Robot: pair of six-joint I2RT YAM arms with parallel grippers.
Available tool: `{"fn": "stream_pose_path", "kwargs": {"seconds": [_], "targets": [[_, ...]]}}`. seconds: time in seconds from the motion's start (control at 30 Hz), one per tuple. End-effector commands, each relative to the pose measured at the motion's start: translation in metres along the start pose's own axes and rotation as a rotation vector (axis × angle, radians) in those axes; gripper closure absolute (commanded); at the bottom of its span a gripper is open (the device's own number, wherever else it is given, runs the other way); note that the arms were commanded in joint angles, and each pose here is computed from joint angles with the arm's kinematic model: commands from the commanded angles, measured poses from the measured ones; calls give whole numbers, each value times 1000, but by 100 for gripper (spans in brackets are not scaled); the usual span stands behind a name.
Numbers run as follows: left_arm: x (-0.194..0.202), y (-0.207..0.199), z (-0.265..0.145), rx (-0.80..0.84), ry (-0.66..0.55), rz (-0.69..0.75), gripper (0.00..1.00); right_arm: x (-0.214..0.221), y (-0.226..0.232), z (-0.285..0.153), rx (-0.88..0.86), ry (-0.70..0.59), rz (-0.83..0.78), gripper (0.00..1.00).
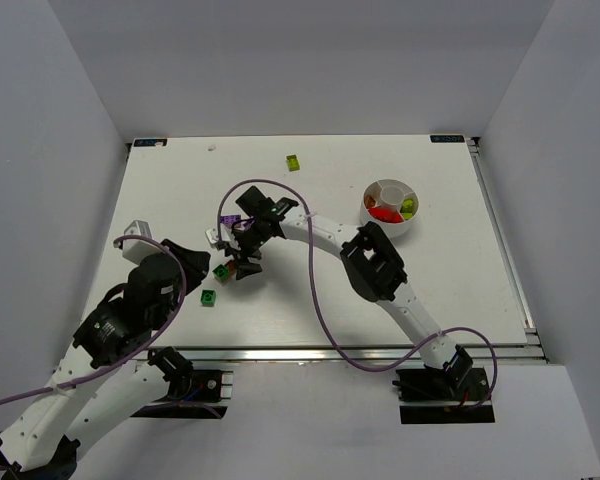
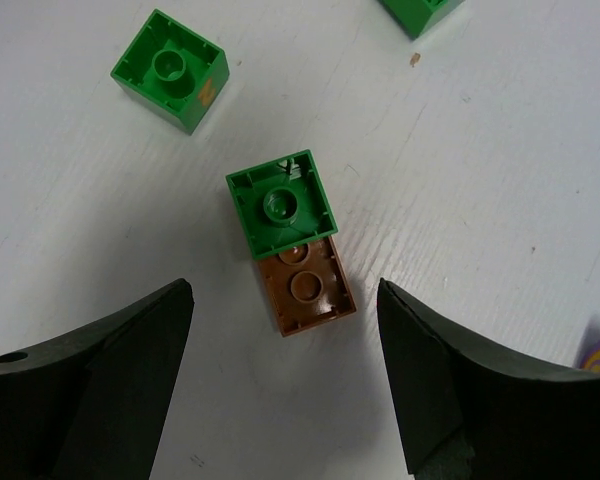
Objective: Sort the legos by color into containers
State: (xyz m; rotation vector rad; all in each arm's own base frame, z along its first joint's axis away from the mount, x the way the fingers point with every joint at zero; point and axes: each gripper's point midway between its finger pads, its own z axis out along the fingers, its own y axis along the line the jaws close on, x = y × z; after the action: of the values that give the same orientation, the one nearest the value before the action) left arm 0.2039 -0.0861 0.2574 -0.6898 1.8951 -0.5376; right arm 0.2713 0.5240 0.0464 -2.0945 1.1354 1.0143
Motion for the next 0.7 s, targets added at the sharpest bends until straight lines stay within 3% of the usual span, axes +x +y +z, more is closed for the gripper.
{"fn": "stream_pose_path", "kwargs": {"seconds": [0.0,0.17,0.3,0.37,0.6,0.67], "targets": [[-10,0,-4,-7,-34,-26,62,-8,-1,9,-7,-5,-68,21],[-8,0,-5,-4,-23,-31,61,0,0,19,-17,7,-63,25],[-8,-2,-5,4,-19,-39,61,12,5,21,-27,42,-54,39],[-7,-3,-5,9,-18,-43,61,15,8,18,-31,56,-47,41],[5,-3,4,20,7,-41,59,23,25,-2,-48,103,-77,78],[13,-7,7,45,30,-40,58,17,31,-17,-40,97,-65,84]]}}
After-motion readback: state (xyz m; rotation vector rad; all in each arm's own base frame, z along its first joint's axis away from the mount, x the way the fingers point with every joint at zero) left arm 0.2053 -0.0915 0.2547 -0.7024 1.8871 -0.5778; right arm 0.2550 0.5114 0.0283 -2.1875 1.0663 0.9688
